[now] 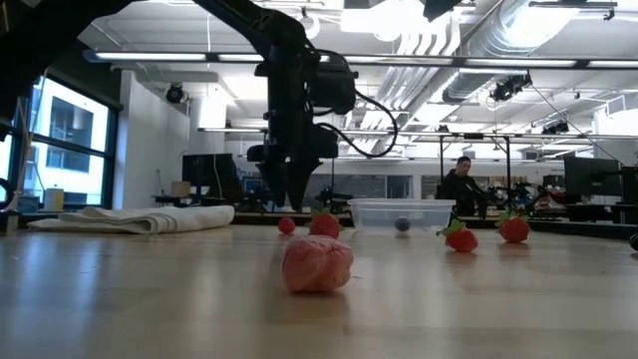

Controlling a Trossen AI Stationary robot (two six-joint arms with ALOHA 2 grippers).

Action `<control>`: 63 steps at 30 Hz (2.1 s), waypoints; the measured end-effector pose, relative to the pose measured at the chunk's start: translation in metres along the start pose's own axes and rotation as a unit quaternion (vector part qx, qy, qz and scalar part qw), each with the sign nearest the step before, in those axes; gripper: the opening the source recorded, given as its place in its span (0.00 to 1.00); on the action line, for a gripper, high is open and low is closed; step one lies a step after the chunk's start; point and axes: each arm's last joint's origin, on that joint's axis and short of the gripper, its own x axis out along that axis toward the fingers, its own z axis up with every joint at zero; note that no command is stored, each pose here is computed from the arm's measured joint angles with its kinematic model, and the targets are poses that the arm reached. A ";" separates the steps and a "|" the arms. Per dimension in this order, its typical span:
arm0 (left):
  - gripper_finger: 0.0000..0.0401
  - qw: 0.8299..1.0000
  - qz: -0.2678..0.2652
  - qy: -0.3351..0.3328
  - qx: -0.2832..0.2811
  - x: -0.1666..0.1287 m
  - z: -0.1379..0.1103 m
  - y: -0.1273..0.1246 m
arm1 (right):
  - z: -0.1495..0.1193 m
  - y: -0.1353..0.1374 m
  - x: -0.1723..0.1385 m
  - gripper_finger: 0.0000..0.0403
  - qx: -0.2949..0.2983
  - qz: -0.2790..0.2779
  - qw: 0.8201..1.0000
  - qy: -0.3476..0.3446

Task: Pick and placing Produce into tupperware
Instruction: Put the red raspberry into the transparent container

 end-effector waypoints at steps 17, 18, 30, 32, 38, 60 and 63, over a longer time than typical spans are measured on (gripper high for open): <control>0.52 0.999 0.005 0.043 0.007 0.030 -0.001 -0.004 | 0.000 0.000 0.000 0.29 0.026 0.000 1.000 -0.002; 0.52 0.999 0.003 0.045 0.007 0.033 -0.001 -0.005 | 0.000 0.000 0.000 0.29 0.026 0.000 1.000 -0.002; 0.52 1.000 -0.008 0.029 0.005 0.036 0.004 -0.007 | 0.000 0.000 0.000 0.29 0.024 0.000 1.000 -0.002; 0.52 1.000 -0.007 0.027 0.005 0.036 0.004 -0.007 | 0.000 0.000 0.000 0.29 0.024 0.000 1.000 -0.002; 0.52 1.000 -0.005 0.027 0.005 0.036 0.004 -0.007 | 0.000 0.000 0.000 0.29 0.024 0.000 1.000 -0.002; 0.17 1.000 -0.002 0.024 0.013 0.035 0.004 -0.007 | 0.000 0.000 0.000 0.29 0.026 0.000 1.000 -0.002; 0.17 1.000 0.009 0.027 0.010 0.035 0.004 -0.005 | 0.000 0.000 0.001 0.29 0.042 -0.001 0.999 -0.001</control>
